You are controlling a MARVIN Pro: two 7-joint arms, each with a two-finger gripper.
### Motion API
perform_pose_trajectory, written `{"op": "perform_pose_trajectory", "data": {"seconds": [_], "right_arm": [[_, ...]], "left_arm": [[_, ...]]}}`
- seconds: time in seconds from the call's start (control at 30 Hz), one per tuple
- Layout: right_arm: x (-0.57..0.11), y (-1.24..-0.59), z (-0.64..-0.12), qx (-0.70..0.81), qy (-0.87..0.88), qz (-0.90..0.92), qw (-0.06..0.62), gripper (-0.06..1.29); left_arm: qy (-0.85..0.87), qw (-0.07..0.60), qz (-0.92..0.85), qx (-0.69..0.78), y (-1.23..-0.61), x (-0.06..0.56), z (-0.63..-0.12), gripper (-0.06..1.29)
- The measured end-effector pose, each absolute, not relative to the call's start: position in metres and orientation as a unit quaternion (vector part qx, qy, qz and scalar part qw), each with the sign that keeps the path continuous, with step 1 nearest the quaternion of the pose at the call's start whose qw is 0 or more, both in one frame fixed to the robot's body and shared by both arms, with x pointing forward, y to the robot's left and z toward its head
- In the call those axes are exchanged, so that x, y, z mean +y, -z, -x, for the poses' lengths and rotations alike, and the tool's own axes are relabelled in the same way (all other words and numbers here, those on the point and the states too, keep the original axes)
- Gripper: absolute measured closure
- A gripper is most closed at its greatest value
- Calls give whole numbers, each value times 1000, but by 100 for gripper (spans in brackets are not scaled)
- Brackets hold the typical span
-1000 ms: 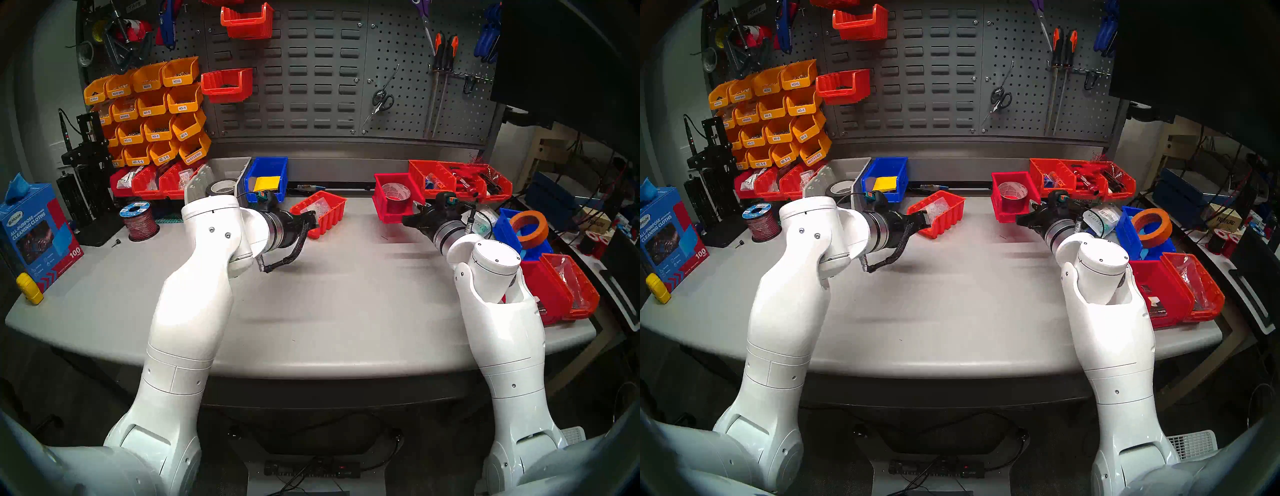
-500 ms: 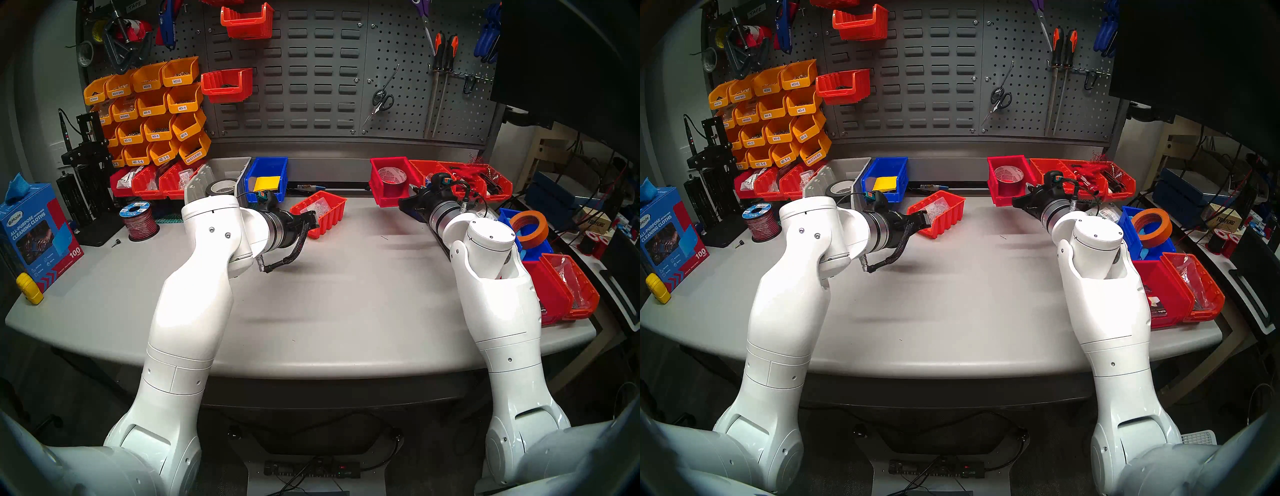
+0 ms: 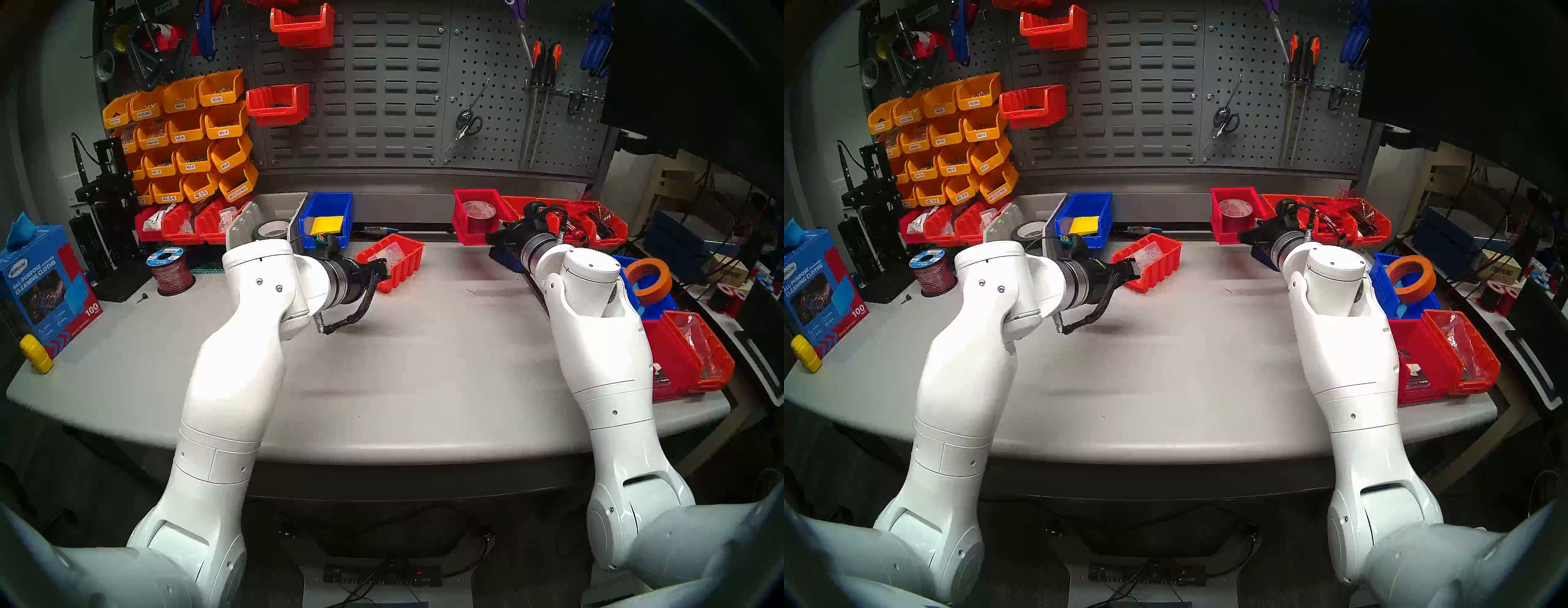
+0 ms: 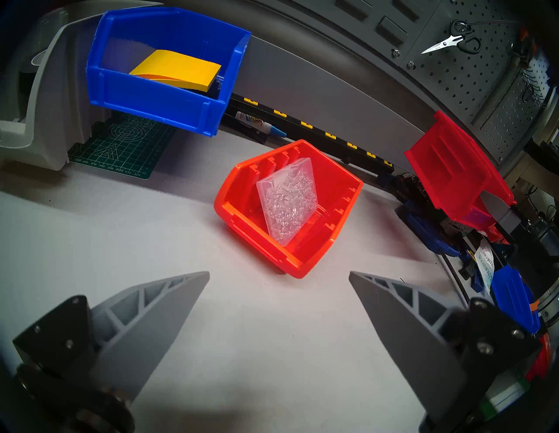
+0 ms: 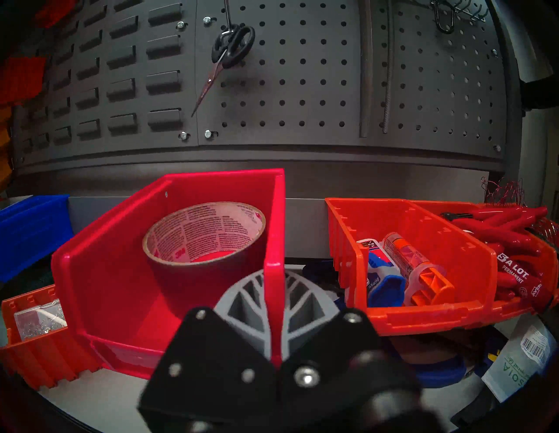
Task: Hang all the unorganized tool boxes onto the wall
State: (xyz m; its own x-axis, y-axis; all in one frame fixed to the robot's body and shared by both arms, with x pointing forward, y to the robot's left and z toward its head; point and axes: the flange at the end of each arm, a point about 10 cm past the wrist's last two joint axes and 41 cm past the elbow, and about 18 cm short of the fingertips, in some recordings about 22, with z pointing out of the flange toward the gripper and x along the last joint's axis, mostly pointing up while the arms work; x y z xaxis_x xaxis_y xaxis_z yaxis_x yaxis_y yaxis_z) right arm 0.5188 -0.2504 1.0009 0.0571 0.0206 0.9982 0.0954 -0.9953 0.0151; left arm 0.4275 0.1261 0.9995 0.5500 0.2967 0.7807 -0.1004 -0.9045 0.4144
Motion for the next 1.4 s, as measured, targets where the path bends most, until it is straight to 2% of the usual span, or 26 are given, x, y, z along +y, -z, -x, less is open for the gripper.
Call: {"op": "perform_pose_trajectory", "data": {"seconds": [0.73, 1.4], "right_arm": [[-246, -1012, -526, -31, 695, 718, 25, 127], [-223, -998, -570, -25, 676, 737, 13, 127]], "left_arm": [[-471, 211, -855, 57, -999, 126, -428, -3], [-471, 211, -855, 58, -999, 126, -428, -3]]}}
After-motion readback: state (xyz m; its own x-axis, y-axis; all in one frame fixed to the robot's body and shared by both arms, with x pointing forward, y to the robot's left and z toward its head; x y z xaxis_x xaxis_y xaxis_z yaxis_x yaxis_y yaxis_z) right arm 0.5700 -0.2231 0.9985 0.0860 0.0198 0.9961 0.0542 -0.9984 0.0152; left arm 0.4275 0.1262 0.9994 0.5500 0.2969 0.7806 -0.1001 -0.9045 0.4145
